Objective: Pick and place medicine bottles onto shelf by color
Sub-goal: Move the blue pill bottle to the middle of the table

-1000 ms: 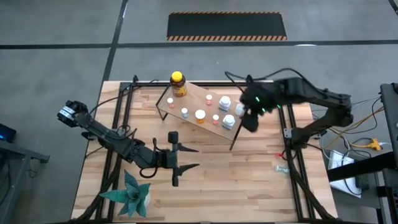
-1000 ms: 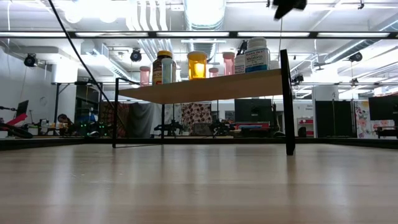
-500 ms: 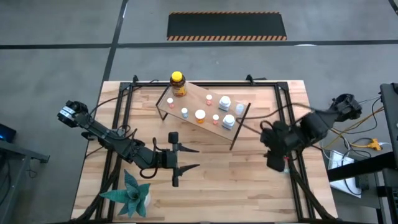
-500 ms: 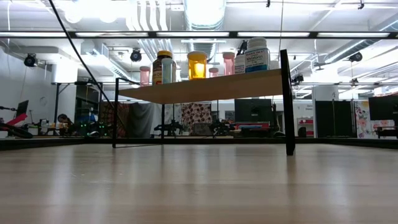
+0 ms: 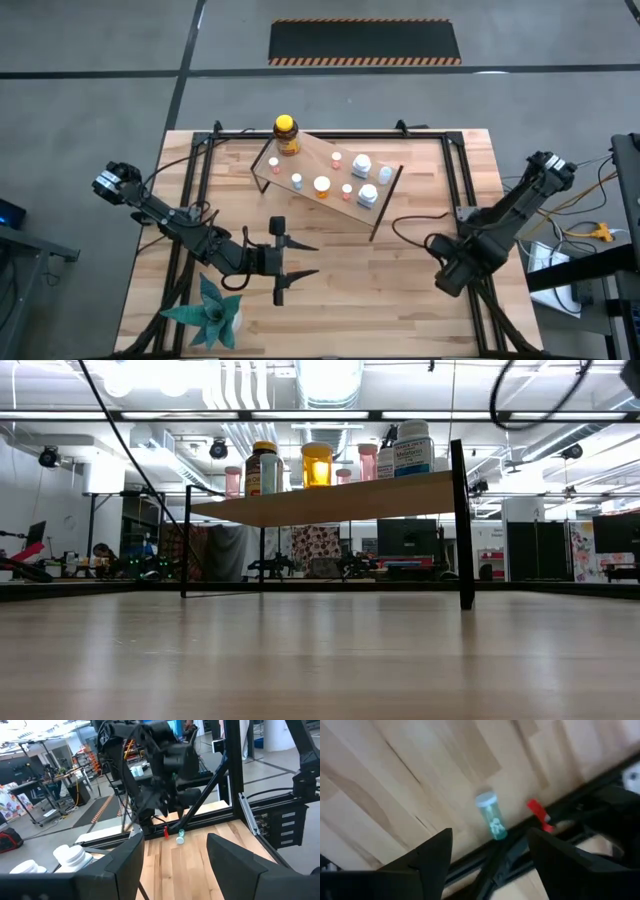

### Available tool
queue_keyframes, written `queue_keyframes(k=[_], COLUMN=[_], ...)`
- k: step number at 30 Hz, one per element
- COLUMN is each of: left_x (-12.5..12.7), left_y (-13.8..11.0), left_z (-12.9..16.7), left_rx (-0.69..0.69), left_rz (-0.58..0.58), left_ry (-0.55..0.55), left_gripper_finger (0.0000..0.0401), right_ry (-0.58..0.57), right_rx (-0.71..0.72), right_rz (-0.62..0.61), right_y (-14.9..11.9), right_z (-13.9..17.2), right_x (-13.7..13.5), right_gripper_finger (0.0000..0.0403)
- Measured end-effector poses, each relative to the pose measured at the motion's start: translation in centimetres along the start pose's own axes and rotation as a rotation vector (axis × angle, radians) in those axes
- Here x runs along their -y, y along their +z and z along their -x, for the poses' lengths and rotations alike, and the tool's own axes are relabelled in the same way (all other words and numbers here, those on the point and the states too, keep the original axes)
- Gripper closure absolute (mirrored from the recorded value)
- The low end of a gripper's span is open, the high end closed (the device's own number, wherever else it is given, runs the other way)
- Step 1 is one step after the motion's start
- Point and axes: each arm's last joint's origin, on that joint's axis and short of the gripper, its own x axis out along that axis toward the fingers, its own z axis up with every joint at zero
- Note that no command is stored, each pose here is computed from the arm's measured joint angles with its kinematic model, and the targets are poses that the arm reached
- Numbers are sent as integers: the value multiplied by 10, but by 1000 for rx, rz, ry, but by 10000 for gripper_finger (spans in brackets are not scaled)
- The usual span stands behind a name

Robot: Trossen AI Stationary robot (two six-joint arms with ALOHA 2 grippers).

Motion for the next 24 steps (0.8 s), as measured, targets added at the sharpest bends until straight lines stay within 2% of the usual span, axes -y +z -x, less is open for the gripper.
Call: queue_keyframes(k=[4,8,14,24], left_x=[0,0,0,0], left_y=[0,0,0,0], left_z=[0,0,0,0], left_rx=[0,0,0,0], left_rz=[0,-1,-1,-1], left_ry=[0,0,0,-1], left_gripper_finger=[202,202,202,202], right_ry=[27,49,-26,-133], right_rx=[-24,-31,-59,-107], right_rz=[37,55,29,165], right_y=[2,4,5,11], right_z=[-24,-45,-65,-94], right_x=[-2,-4,-6,-22], right_gripper_finger=[134,125,139,160])
